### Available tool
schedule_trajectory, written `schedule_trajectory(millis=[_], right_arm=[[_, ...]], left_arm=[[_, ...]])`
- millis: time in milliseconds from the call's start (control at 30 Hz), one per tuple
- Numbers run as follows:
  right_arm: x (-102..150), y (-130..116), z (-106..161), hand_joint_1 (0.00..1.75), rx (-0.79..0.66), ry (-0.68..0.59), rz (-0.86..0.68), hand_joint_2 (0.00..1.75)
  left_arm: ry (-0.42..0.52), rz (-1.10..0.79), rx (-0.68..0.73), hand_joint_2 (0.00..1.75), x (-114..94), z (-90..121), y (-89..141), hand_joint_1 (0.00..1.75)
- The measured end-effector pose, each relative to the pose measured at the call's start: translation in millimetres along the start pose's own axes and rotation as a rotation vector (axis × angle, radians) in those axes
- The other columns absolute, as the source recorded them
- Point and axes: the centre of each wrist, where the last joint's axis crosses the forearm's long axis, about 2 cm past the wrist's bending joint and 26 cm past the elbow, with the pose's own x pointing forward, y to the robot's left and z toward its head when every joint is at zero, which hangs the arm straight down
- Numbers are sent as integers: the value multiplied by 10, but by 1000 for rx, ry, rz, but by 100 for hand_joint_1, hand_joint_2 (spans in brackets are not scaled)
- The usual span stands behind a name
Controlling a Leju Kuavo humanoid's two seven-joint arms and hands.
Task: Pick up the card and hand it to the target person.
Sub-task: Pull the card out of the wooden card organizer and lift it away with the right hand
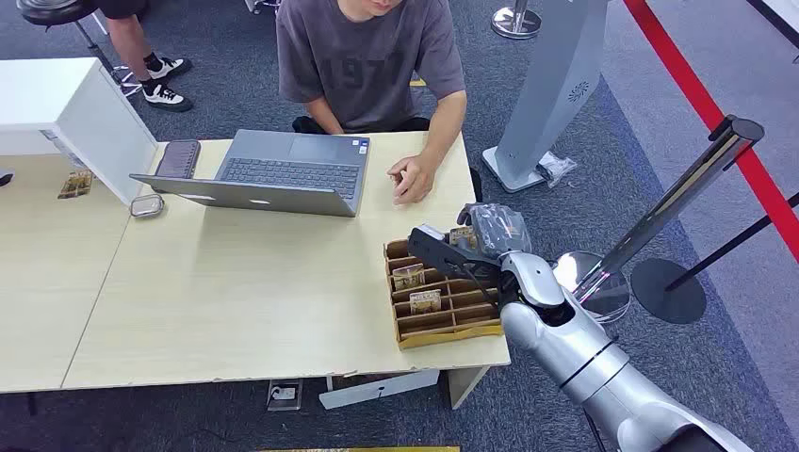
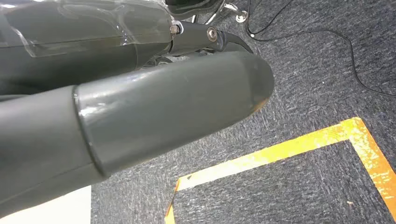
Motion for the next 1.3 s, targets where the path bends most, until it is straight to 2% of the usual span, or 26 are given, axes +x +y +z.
schedule_trajectory(millis=[233, 400, 500, 600, 900, 1200, 1300], right_arm=[[3, 1, 1, 117, 1, -1, 0, 175], [29, -4, -8, 122, 7, -7, 1, 175], [35, -8, -14, 119, 13, -9, 9, 175], [38, -8, -17, 125, 20, -10, 15, 175], [63, -16, -29, 119, 27, -20, 30, 175], [65, -22, -37, 159, 44, -15, 44, 175], [65, -24, -38, 161, 47, -14, 46, 175]], left_arm=[[0, -2, -1, 0, 0, 0, -1, 0], [-2, -7, -3, 0, -1, 1, -4, 0], [-2, -9, -3, 0, -1, 1, -4, 0], [-2, -10, -4, 0, -1, 2, -5, 0], [-3, -11, -4, 0, -1, 2, -5, 0], [-2, -11, -4, 0, -1, 2, -5, 0], [-2, -11, -4, 0, -1, 2, -5, 0]])
